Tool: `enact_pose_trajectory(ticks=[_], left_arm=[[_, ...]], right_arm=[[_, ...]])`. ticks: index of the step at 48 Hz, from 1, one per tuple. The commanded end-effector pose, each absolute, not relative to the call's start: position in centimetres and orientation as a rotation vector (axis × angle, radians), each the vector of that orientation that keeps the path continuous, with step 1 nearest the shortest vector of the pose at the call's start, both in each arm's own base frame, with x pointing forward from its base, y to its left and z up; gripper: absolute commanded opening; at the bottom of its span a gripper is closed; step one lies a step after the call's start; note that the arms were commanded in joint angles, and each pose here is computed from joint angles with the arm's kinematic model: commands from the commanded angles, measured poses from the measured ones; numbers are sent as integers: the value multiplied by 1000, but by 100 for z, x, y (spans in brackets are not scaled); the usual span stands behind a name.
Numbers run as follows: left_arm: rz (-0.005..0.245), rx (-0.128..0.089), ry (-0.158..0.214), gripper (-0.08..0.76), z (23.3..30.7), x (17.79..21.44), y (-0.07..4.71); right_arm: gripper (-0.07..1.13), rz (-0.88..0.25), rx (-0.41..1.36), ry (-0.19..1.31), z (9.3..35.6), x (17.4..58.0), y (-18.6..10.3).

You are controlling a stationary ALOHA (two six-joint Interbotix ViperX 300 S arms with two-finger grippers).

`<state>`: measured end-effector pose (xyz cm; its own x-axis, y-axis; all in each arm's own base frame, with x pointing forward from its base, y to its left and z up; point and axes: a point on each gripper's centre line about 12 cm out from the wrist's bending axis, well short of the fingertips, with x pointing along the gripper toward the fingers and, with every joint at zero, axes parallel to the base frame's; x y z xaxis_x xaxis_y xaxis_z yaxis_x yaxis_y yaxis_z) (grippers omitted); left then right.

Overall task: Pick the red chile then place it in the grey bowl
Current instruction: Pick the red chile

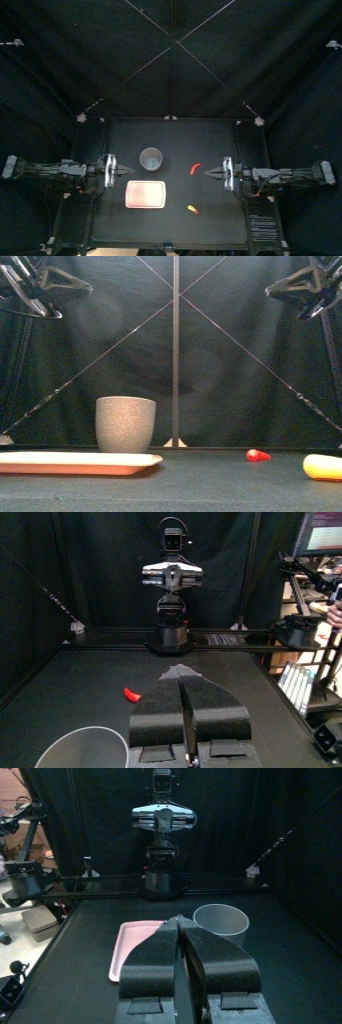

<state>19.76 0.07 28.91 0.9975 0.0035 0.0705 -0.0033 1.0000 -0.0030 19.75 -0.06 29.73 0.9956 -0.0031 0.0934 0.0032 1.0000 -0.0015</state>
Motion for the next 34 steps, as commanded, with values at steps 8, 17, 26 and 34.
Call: enact_pose_trajectory(ticks=[8,17,26,34], left_arm=[[26,2,-64,-40,2929,1967,51],[27,4,-63,-37,2919,1963,54],[30,4,-57,-37,2894,1960,60],[46,4,-51,-37,2873,1956,90]], right_arm=[[66,-114,93,224,2658,2302,-238],[174,-172,45,622,2388,2599,-464],[443,-169,-14,858,2096,2810,-548],[770,-174,1,1039,1785,2903,-608]])
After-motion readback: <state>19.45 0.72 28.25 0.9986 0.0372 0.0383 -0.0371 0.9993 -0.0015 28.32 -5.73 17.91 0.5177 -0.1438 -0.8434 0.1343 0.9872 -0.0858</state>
